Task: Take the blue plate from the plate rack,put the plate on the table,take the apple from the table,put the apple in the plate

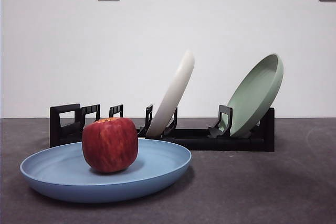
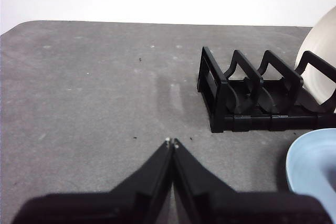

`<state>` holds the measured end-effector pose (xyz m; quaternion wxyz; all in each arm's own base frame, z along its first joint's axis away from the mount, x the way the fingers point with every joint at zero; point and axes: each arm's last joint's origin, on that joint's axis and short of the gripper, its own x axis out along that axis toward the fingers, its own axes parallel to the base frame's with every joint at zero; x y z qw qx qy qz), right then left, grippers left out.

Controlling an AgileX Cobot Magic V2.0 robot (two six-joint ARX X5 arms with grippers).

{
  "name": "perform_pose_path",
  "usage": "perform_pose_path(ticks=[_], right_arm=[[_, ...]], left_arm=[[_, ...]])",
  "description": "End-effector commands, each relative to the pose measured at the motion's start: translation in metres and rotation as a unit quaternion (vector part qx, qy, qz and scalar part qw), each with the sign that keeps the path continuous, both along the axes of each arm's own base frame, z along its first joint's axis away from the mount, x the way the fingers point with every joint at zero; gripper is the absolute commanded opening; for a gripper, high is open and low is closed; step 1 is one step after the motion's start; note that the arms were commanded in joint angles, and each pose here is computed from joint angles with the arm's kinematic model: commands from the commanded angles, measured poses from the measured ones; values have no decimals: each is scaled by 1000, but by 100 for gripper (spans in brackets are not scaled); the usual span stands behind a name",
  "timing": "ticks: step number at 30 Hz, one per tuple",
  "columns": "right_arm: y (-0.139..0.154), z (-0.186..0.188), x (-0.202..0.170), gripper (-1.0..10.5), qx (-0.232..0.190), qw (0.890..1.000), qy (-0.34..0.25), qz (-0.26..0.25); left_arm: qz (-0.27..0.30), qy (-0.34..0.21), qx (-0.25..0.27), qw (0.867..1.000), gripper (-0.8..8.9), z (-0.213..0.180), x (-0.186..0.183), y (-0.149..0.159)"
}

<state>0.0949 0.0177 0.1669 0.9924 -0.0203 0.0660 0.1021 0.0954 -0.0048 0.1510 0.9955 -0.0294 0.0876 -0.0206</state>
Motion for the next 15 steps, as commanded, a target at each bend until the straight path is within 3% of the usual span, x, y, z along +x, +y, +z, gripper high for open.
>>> perform_pose_path(ticks=[1,15], right_arm=[[0,-12,1,-12,15,1000,10,-3],[0,-20,0,-12,48,998,41,-11]], left_arm=[[-2,5,-3,1000,-2,-4,0,0],[-2,5,-3,1000,-2,-4,0,0]])
